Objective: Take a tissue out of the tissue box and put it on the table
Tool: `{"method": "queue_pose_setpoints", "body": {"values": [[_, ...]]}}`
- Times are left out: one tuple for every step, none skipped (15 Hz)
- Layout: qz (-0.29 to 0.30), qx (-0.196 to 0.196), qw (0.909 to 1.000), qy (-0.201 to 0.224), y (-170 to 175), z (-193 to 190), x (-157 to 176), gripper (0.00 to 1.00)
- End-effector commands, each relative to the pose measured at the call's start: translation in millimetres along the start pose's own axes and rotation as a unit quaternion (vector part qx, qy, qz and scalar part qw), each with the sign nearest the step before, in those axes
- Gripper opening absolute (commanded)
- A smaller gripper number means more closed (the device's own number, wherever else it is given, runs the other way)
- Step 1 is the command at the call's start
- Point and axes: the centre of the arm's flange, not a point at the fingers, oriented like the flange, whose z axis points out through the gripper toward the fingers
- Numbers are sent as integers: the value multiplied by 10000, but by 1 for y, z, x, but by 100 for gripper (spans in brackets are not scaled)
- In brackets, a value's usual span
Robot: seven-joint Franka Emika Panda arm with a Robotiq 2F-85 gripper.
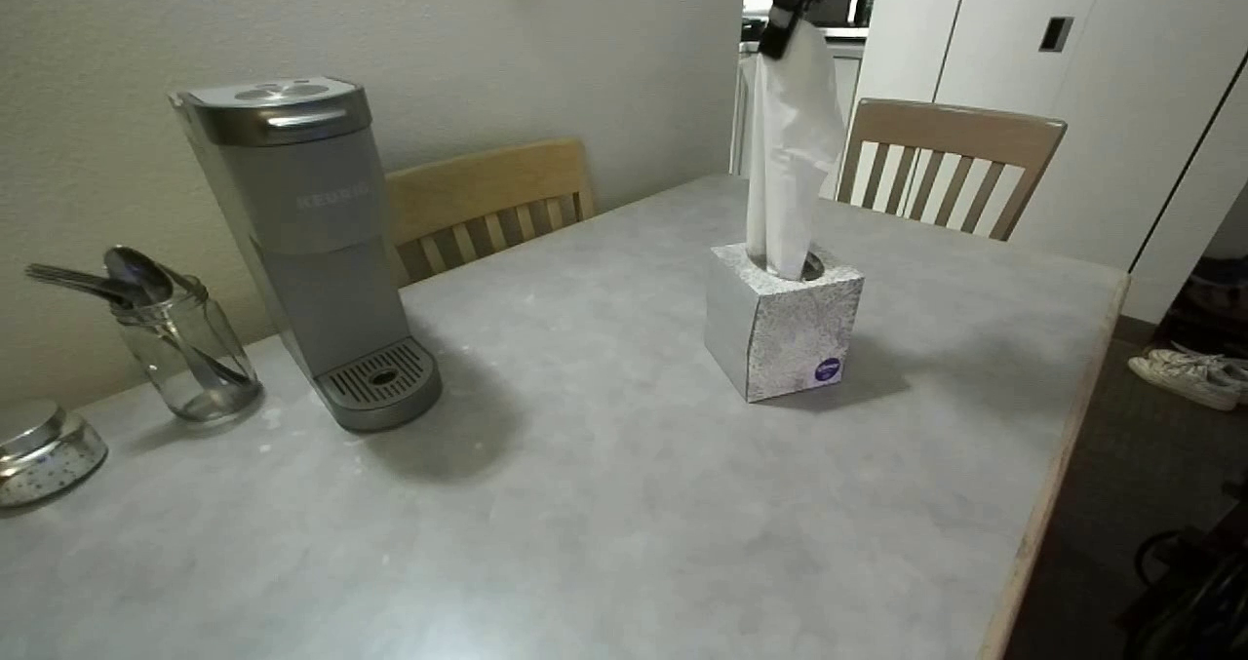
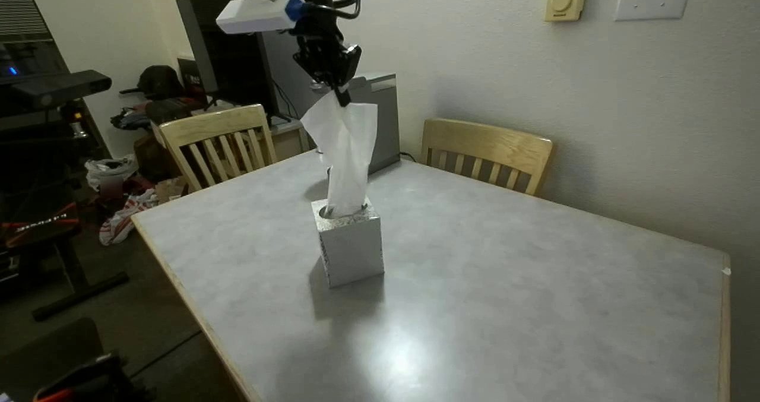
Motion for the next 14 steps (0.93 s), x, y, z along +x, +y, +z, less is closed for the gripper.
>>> {"method": "queue_pose_setpoints", "body": {"values": [[-169,-266,9995,81,20,-22,9,0],[-180,-320,9993,112,26,-26,11,0],[-169,-383,9990,136,32,-31,12,0],[-154,-446,9988,144,39,-34,13,0],[-133,-542,9983,142,47,-37,13,0],[-119,-618,9979,143,54,-39,12,0],[-86,-705,9974,131,63,-41,11,0],[-51,-772,9969,120,71,-43,9,0],[-3,-827,9965,104,80,-43,6,0],[41,-883,9960,83,88,-44,4,0],[85,-936,9956,64,96,-43,1,0],[126,-992,9950,41,104,-44,-1,0],[166,-1059,9942,17,112,-44,-4,0],[194,-1128,9934,-3,119,-45,-6,0]]}}
